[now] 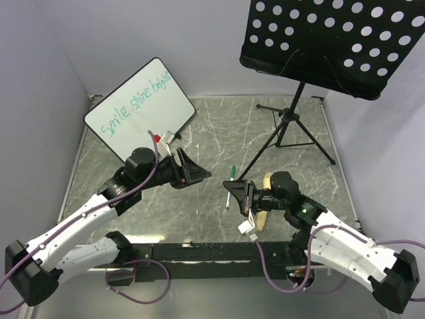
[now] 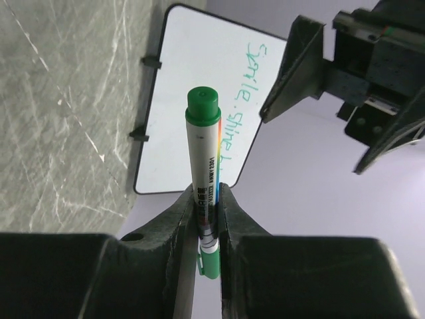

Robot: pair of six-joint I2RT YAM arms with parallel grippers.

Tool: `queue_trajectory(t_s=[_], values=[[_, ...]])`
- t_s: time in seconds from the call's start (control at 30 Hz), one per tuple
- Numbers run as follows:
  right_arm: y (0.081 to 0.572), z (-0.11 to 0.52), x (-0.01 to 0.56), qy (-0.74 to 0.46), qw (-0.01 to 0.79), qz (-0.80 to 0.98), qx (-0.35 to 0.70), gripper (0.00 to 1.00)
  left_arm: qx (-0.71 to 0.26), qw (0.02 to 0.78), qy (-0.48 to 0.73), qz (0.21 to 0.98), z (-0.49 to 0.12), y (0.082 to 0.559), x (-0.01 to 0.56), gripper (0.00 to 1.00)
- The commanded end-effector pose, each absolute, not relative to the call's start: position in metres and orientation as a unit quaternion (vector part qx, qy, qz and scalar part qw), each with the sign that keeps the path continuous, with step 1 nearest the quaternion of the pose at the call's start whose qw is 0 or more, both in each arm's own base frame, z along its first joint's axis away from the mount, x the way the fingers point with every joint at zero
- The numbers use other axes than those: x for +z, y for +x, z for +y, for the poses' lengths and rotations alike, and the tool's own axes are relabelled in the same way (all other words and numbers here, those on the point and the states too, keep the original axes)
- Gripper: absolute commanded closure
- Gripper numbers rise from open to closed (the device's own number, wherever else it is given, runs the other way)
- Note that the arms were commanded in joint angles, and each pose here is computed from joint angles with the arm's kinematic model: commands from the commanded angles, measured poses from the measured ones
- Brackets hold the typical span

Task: Write a sentence on the whiteboard
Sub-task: Insert the pen cap into the whiteboard marker.

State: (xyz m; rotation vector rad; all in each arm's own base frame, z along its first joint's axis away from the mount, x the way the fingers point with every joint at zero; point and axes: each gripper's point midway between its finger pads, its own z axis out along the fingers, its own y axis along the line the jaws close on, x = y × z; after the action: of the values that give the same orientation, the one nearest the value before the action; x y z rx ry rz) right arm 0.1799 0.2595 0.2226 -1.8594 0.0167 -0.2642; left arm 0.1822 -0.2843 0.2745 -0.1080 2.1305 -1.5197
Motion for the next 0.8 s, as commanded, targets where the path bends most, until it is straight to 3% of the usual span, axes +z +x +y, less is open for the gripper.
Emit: queue_trajectory(t_s=[0.0, 0.3, 0.57, 0.77], values=[[0.144, 0.264, 0.229, -0.780, 0.591, -0.134, -0.156, 1.00, -0.561, 0.272, -0.031, 0.781, -0.282, 0.183, 0.274, 0.27], [0.046, 0.253, 0.214, -0.734, 0.631, -0.237, -0.077, 1.00, -0.599, 0.254, -0.004, 0.760, -0.289, 0.171, 0.274, 0.27], [0.045, 0.258, 0.220, -0.736, 0.635, -0.223, -0.067, 1.00, -0.628, 0.169, 0.035, 0.759, -0.317, 0.151, 0.256, 0.29], [0.053, 0.264, 0.222, -0.742, 0.634, -0.206, -0.068, 1.00, -0.665, 0.156, 0.074, 0.727, -0.330, 0.135, 0.275, 0.30]])
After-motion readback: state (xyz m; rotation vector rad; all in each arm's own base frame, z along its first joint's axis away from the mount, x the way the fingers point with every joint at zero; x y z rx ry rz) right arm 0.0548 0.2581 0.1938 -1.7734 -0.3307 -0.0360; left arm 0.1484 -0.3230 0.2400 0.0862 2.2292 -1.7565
